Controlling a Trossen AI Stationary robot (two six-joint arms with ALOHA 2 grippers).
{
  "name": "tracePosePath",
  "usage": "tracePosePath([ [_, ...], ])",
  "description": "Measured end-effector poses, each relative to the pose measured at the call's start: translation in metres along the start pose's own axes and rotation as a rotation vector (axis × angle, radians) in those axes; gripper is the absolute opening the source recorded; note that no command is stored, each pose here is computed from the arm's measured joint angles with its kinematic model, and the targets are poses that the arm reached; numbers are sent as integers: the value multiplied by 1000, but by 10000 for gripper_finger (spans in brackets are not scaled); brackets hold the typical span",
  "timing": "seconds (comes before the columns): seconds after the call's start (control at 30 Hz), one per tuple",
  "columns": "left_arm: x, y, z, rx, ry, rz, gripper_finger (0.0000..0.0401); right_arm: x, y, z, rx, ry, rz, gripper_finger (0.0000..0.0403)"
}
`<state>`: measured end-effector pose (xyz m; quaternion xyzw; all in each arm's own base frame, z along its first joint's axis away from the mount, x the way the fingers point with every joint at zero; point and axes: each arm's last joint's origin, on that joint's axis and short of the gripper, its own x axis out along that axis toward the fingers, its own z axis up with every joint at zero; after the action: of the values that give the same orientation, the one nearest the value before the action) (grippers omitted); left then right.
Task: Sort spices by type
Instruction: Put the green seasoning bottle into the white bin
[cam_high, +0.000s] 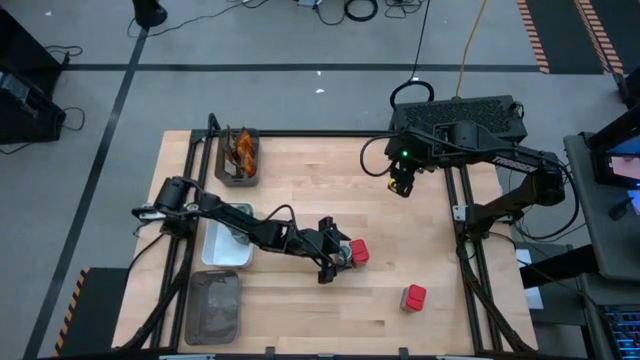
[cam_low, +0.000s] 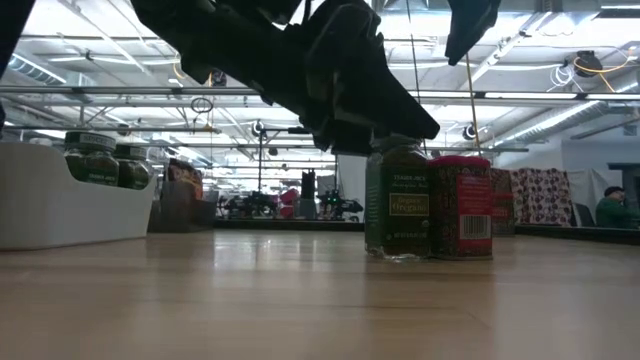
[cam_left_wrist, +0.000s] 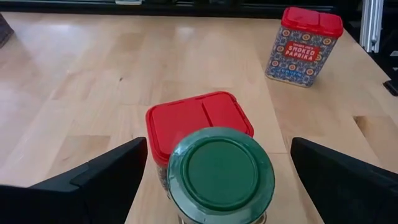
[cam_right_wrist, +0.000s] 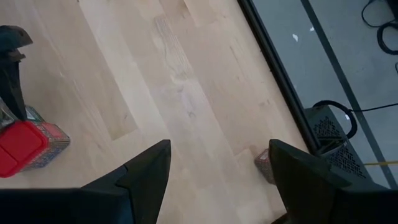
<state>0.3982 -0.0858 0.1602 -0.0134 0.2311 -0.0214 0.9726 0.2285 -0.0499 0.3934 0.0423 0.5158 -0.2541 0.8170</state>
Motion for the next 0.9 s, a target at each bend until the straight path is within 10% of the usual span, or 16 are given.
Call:
tracePosePath([
  [0.57, 0, 1, 0, -5, 1, 23, 212, 0, 0, 1, 2, -15, 2, 254],
  [0.9, -54, 6, 45, -77, -28, 77, 211, 0, 0, 1, 2, -15, 2, 254],
])
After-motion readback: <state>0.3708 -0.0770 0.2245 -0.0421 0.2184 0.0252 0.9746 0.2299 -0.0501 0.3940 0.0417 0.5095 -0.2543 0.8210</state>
